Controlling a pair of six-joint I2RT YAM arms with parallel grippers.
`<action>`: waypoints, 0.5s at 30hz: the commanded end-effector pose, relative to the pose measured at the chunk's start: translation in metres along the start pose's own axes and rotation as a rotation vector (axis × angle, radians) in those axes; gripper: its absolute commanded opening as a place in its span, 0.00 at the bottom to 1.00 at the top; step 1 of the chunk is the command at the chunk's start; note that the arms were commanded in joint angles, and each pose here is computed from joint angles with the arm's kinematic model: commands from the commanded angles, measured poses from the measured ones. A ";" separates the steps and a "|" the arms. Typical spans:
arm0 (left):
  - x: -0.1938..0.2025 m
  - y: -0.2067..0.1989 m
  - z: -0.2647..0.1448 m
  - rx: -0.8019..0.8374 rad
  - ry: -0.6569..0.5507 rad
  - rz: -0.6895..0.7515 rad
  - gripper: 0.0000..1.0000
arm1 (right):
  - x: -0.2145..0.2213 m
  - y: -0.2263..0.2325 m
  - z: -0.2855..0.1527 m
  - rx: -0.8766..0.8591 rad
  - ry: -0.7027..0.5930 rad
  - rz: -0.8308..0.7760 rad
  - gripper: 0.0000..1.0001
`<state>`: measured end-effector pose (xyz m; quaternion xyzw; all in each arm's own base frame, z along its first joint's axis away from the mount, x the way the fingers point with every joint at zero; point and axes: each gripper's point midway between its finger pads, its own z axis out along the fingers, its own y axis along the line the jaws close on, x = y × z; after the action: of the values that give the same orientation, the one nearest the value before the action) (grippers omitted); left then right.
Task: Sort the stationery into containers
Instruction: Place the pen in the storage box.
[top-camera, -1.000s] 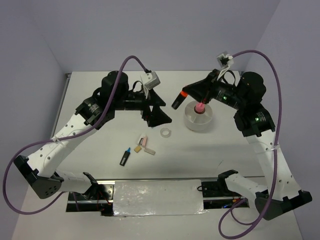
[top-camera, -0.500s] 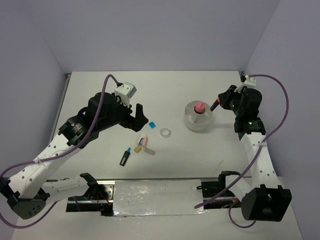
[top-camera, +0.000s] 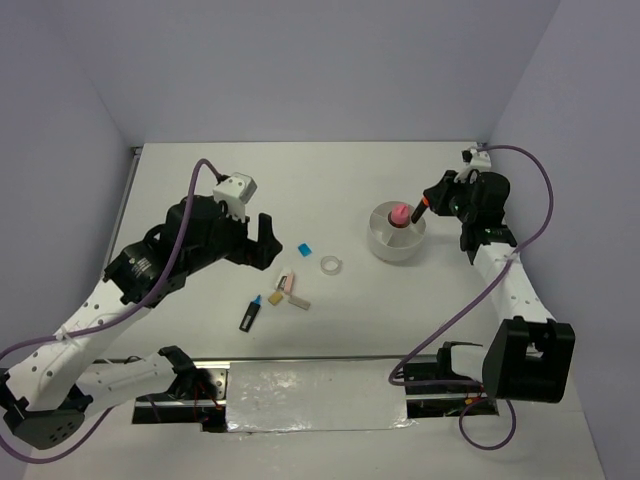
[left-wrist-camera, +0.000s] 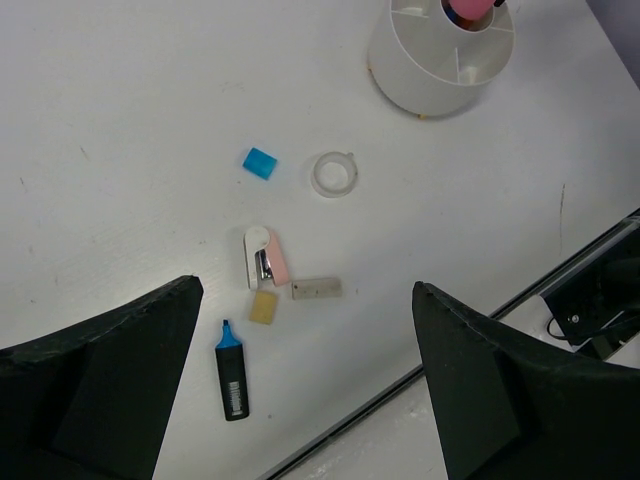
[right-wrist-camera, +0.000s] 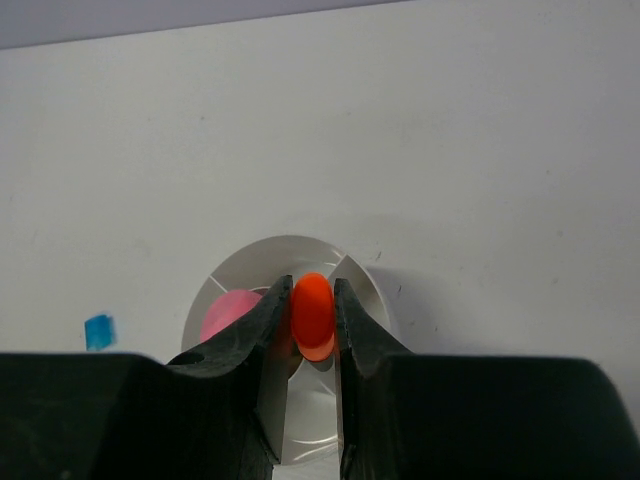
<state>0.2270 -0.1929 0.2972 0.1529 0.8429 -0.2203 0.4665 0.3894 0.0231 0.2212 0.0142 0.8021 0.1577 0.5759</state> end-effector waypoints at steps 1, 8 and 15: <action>-0.009 -0.001 -0.010 0.006 -0.039 -0.028 0.99 | -0.011 -0.004 0.008 -0.008 -0.052 -0.045 0.06; 0.001 -0.001 -0.007 0.008 -0.018 -0.047 0.99 | 0.007 -0.007 0.017 -0.015 -0.010 -0.009 0.32; 0.015 0.002 -0.002 0.006 0.001 -0.049 0.99 | -0.021 -0.001 0.003 0.001 -0.071 0.002 0.70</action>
<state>0.2185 -0.1877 0.2796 0.1394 0.8540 -0.2216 0.4496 0.3967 0.0239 0.1993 0.0236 0.8130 0.1665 0.5574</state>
